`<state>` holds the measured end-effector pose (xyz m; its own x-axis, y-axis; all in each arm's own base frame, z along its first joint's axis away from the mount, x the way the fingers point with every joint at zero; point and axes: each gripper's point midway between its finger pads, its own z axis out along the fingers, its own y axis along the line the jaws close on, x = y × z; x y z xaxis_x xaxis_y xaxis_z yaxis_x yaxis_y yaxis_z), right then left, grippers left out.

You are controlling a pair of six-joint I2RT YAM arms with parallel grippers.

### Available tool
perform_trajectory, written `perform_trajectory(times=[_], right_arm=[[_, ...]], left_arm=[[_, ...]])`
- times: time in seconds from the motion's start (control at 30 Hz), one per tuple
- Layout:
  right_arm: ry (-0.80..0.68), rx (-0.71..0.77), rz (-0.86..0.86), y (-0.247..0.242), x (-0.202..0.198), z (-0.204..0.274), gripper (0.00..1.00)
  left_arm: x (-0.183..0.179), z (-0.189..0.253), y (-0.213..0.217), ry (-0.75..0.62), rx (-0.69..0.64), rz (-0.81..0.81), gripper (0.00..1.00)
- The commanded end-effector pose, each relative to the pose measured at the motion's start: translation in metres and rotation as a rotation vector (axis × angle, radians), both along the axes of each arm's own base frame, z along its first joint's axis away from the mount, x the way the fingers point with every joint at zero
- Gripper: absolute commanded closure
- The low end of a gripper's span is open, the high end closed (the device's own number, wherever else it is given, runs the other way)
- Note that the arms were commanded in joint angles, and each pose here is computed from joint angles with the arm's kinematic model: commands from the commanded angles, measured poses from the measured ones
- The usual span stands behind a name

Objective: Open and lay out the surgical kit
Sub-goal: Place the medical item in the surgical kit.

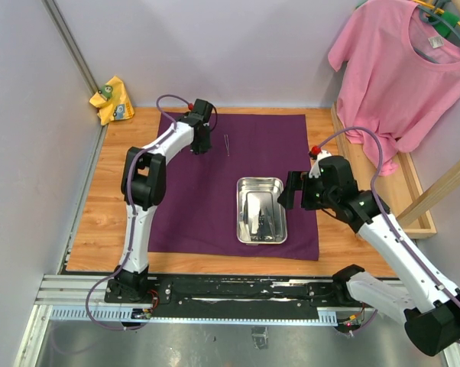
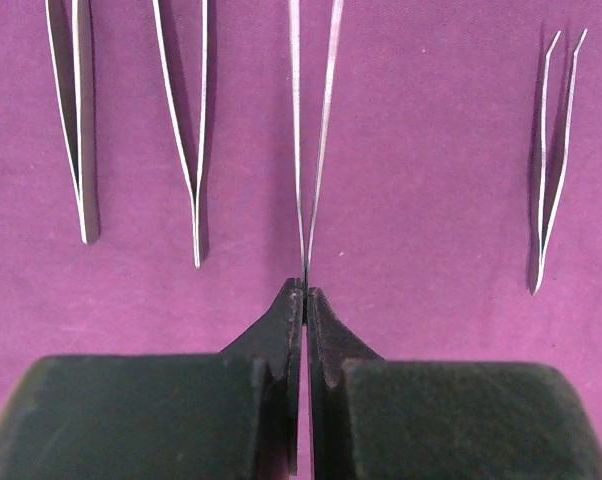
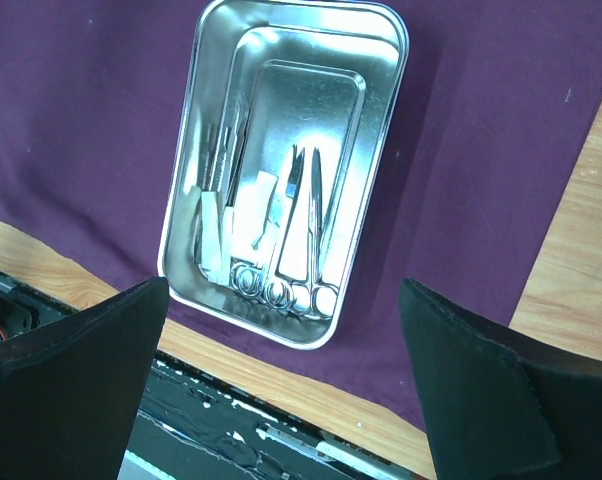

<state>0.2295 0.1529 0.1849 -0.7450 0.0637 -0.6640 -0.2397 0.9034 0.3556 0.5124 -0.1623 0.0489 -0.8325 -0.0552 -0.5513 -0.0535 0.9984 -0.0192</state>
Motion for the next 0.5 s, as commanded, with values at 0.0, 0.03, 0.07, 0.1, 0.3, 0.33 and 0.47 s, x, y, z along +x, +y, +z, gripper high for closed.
perform_trajectory(times=[0.0, 0.03, 0.07, 0.1, 0.3, 0.33, 0.47], right_arm=[[-0.005, 0.0, 0.009, -0.0001, 0.0032, -0.003, 0.02], [-0.004, 0.001, 0.008, 0.0, 0.0034, -0.0034, 0.02], [-0.004, 0.001, 0.008, 0.0002, 0.0035, -0.0034, 0.02], [-0.002, 0.001, 0.009, 0.0003, 0.0034, -0.0041, 0.02], [0.006, 0.005, 0.009, 0.0017, 0.0038, -0.0059, 0.02], [0.009, 0.004, 0.01, 0.0017, 0.0036, -0.0065, 0.02], [0.012, 0.004, 0.009, 0.0018, 0.0036, -0.0081, 0.02]], left_arm=[[0.0035, -0.0054, 0.0038, 0.03, 0.052, -0.044, 1.0], [0.0039, -0.0069, 0.0041, 0.035, 0.055, -0.05, 1.0], [0.0048, -0.008, 0.0045, 0.038, 0.055, -0.057, 1.0], [0.0049, -0.0095, 0.0043, 0.042, 0.056, -0.061, 1.0], [0.0085, -0.0136, 0.005, 0.046, 0.06, -0.068, 1.0], [0.0087, -0.0141, 0.0052, 0.049, 0.059, -0.068, 1.0], [0.0101, -0.0126, 0.0037, 0.052, 0.048, -0.075, 0.97]])
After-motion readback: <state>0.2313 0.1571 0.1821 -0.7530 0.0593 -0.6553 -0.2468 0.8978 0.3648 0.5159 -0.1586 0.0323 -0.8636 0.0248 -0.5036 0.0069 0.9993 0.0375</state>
